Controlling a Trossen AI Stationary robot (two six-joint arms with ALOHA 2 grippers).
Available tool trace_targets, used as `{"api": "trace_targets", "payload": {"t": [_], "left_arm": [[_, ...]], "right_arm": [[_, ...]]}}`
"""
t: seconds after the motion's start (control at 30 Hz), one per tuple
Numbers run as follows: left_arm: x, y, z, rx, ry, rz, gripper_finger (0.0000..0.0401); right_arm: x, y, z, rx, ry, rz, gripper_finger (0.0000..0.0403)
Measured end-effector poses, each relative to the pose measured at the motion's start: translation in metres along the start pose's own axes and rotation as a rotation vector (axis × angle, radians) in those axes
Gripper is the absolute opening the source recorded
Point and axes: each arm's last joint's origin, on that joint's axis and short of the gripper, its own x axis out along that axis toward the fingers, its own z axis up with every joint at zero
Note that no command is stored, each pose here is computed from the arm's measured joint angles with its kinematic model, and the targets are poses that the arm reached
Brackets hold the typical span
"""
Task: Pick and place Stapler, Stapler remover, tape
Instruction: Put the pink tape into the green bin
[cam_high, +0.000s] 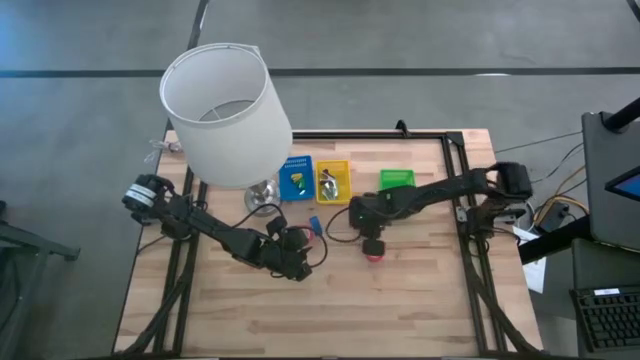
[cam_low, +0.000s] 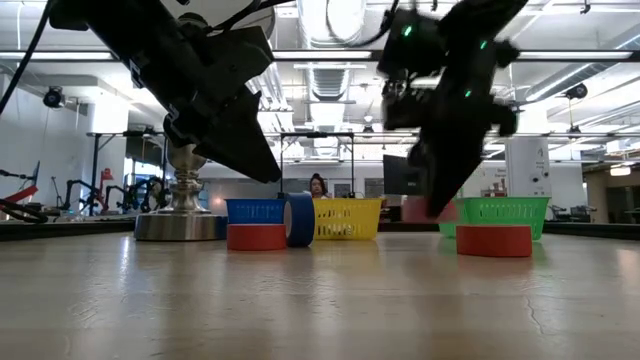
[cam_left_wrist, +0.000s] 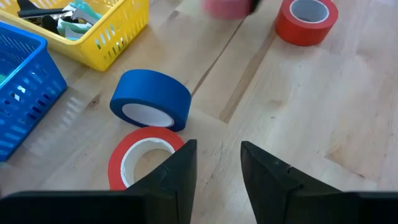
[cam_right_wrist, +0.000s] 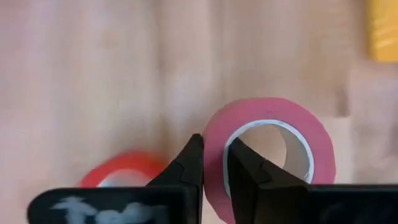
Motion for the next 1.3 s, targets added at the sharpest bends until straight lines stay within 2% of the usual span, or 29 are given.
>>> {"api": "trace_targets", "payload": {"t": [0.07,0.13,0.37,0.5,0.67,0.77,0.97,1.3], "left_arm": [[0.0,0.0,0.0,-0.001,-0.001,-0.001,0.0126],[0.0,0.0,0.0,-0.002,-0.001,-0.001,0.0126],[0.0,0.0,0.0,-0.002,0.0,0.0,0.0126],[0.0,0.0,0.0,-0.002,0.0,0.0,0.0126],[0.0,0.0,0.0,-0.003,0.0,0.0,0.0126],[0.0,0.0,0.0,-0.002,0.0,0.0,0.0126],[0.0,0.0,0.0,-0.002,0.0,0.0,0.0126],[0.0,-0.001,0.001,-0.008,-0.006,-0.006,0.0126]], "right_arm": [[-0.016,0.002,-0.004,-0.04,0.002,0.04,0.0039],[-0.034,0.002,-0.005,-0.049,-0.04,0.023,0.0048],[-0.097,-0.013,-0.021,-0.017,-0.181,-0.237,0.0048],[-0.114,-0.03,-0.035,0.051,-0.234,-0.331,0.0045],[-0.106,-0.059,-0.056,0.178,-0.195,-0.382,0.0047],[-0.088,-0.074,-0.068,0.181,-0.17,-0.401,0.0048],[-0.057,-0.09,-0.086,0.197,-0.091,-0.332,0.0049],[-0.035,-0.104,-0.079,0.212,-0.052,-0.34,0.0053]]}}
